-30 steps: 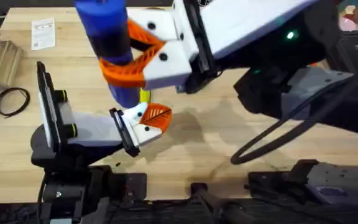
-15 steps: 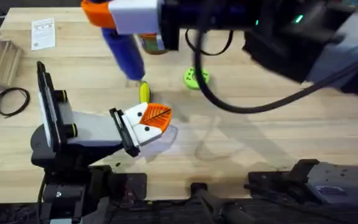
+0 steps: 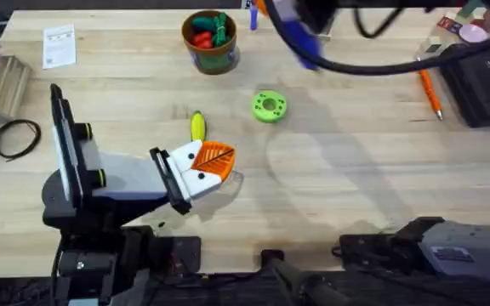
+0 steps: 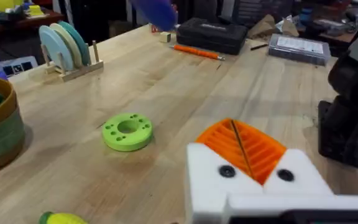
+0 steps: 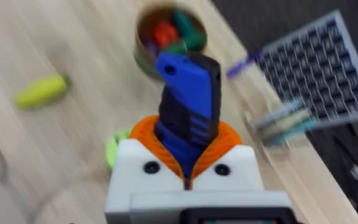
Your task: Pick up the gripper from the table and insert it into the empty holder that is missing its gripper. Then pick up a screw, insert it into the mounting hole, and use the screwdriver to tighten it. Finally, clean up the table by picking up the vegetable and placing it into the bucket.
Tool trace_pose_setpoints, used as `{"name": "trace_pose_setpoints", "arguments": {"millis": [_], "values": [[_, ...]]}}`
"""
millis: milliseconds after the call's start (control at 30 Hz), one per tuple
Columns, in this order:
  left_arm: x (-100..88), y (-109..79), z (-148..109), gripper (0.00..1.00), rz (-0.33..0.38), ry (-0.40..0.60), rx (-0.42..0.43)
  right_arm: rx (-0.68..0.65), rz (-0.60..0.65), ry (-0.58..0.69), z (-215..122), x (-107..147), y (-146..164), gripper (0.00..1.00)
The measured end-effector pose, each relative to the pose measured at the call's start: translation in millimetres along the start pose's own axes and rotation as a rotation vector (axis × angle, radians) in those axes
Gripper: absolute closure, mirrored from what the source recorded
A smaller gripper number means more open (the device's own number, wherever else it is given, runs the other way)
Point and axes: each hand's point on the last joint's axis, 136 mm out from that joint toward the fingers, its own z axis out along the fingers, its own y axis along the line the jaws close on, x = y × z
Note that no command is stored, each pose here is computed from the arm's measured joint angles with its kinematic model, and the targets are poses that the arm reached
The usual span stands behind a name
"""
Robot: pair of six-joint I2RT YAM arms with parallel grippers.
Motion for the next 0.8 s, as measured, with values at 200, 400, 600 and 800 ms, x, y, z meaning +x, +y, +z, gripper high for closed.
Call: {"name": "trace_pose_setpoints", "arguments": {"millis": [200,400,600,800], "values": [[0.0,0.0,0.0,0.989,0.000,0.000,0.000,-0.025,-0.130,0.324,-10.2,93.1,-23.1,0.980],[0.0,0.0,0.0,0.989,0.000,0.000,0.000,-0.190,-0.140,0.603,-4.1,183.8,-25.5,0.980],[0.0,0.0,0.0,0.989,0.000,0.000,0.000,-0.260,-0.159,0.779,12.5,244.4,-35.8,0.980],[0.0,0.0,0.0,0.989,0.000,0.000,0.000,-0.275,-0.253,0.829,38.7,269.7,-45.3,0.980]]}}
